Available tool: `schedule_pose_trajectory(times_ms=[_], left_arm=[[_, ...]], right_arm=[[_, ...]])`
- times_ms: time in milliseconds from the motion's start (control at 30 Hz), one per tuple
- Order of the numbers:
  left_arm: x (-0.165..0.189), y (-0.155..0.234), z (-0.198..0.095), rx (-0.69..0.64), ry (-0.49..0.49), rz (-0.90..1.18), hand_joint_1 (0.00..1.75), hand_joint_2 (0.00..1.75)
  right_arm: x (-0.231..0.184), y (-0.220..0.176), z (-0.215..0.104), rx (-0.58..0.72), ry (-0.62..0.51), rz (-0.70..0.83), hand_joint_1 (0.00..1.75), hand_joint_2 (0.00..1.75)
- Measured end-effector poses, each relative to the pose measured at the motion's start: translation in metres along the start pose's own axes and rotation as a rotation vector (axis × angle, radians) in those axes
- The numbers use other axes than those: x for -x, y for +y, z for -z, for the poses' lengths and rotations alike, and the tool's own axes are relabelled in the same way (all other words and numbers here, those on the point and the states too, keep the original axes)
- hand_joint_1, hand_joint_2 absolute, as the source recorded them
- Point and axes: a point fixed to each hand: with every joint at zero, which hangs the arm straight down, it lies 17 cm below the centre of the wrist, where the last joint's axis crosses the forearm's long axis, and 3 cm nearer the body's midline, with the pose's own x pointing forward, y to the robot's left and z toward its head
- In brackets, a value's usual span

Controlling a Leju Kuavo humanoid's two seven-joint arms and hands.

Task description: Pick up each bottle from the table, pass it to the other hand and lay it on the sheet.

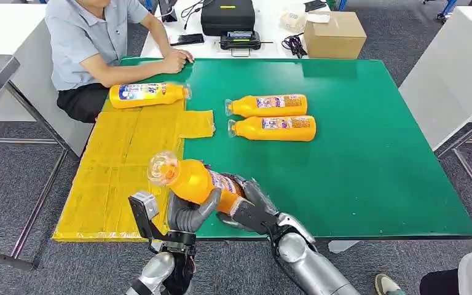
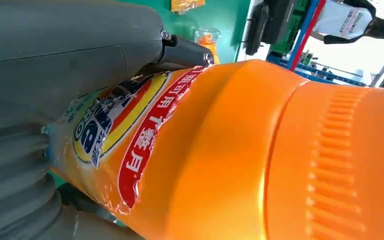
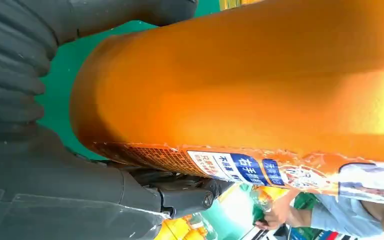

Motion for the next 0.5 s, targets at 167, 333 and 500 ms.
schedule_pose_trajectory(times_ms=[167,333,500], left_arm=[[0.0,0.0002,-0.0001,0.0,0.0,0.0,1.75,1.75],[-0.0012,-0.0007,0.0001,0.003,-0.002,-0.007,1.75,1.75],[-0.0043,-0.0063,-0.0006,0.027,-0.007,-0.027,1.75,1.75]], right_arm=[[0.0002,0.0002,0.0,0.0,0.001,0.0,1.75,1.75],[0.0,-0.0014,0.0008,0.002,-0.001,0.004,0.0,1.75],[0.0022,0.0001,0.0008,-0.001,0.006,0.019,0.0,1.75]])
